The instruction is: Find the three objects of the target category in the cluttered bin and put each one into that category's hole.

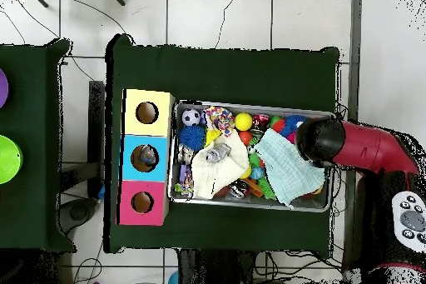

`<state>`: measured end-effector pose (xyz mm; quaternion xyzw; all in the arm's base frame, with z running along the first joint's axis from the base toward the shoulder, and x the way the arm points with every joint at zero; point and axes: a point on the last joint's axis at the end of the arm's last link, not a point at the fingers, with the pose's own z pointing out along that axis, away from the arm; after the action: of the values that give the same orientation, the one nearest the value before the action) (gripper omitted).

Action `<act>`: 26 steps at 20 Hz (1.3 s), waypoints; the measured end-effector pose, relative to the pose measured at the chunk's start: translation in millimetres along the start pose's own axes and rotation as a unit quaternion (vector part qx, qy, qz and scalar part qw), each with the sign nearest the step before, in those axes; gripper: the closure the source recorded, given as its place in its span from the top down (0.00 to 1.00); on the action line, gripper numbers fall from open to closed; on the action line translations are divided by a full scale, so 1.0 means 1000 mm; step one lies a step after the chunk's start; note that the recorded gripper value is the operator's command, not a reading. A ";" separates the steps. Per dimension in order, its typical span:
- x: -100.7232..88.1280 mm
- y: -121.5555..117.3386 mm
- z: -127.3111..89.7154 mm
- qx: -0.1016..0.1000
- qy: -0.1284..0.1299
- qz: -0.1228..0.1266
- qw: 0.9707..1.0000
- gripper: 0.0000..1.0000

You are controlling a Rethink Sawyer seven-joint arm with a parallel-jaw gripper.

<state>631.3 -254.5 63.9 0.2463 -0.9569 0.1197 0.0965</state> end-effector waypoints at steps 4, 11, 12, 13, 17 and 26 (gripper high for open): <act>-0.005 0.006 -0.004 -0.036 -0.025 0.028 0.999 0.00; -0.003 0.022 0.003 -0.088 -0.054 0.057 0.993 0.00; -0.003 0.024 0.004 -0.091 -0.057 0.058 0.992 0.00; -0.003 0.026 0.005 -0.094 -0.060 0.059 0.992 0.00; -0.006 0.035 0.008 -0.102 -0.086 0.065 0.989 0.00; -0.019 0.043 0.010 -0.100 -0.136 0.072 0.983 1.00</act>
<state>624.5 -211.9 42.3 0.1795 -0.9836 -0.0049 -0.0196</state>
